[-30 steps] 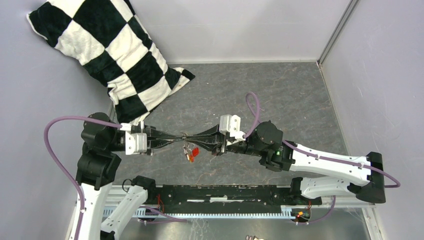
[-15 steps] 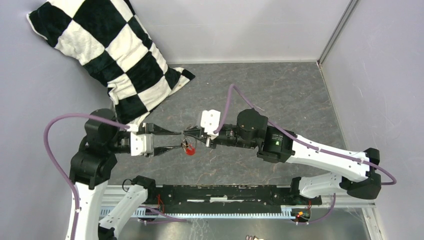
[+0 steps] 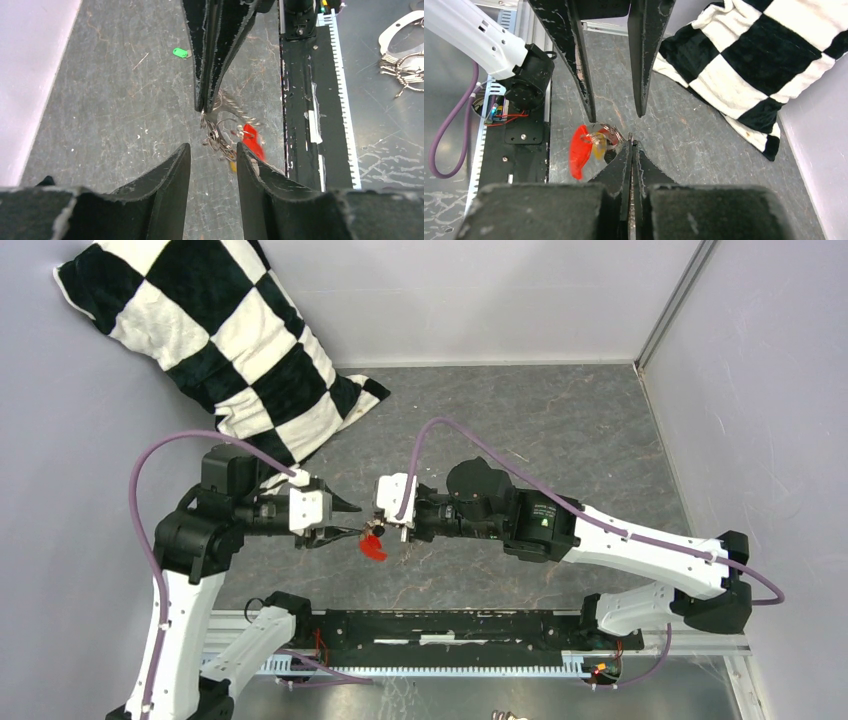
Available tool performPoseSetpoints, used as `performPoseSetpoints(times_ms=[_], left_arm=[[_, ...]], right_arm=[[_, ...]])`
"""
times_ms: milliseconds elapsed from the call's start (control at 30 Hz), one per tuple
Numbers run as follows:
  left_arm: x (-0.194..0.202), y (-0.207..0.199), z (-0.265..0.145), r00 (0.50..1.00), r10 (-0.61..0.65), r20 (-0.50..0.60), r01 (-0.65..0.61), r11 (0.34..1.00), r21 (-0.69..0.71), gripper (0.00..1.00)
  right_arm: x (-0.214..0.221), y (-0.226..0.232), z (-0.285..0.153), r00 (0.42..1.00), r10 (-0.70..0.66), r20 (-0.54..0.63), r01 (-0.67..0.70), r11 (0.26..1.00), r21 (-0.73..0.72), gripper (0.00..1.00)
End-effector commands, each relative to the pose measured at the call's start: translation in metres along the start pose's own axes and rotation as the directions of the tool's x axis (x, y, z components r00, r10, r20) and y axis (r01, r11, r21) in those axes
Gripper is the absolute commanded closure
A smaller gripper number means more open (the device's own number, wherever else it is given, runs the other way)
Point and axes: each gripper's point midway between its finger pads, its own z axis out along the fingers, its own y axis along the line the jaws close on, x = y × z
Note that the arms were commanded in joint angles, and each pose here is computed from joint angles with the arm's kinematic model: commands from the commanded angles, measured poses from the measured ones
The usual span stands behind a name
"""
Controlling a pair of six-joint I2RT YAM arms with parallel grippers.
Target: Put the keys on the keyring
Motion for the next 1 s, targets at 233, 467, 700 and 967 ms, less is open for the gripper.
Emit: performPoseSetpoints(times_ms=[233, 467, 700, 967], left_arm=[[-0.009, -0.003, -0.005, 0.987, 0.161, 0.006, -0.162, 0.986, 0.043, 0.64], [-0.02, 0.002, -0.009, 0.981, 0.196, -0.003, -0.196, 0.979, 0.049, 0.6], [-0.02, -0.002, -0.009, 0.985, 0.174, -0.005, -0.172, 0.98, 0.096, 0.59], [-0.016, -0.01, -0.005, 0.991, 0.128, 0.022, -0.13, 0.984, 0.124, 0.61]], right_arm=[[-0.041, 0.001, -0.004, 0.992, -0.031, 0.123, 0.035, 0.999, -0.032, 0.99], [-0.036, 0.008, -0.003, 0.993, -0.044, 0.111, 0.052, 0.997, -0.066, 0.99], [-0.035, 0.009, -0.005, 0.991, -0.047, 0.122, 0.055, 0.997, -0.062, 0.99], [-0.036, 0.01, -0.001, 0.991, -0.036, 0.125, 0.046, 0.996, -0.076, 0.99]])
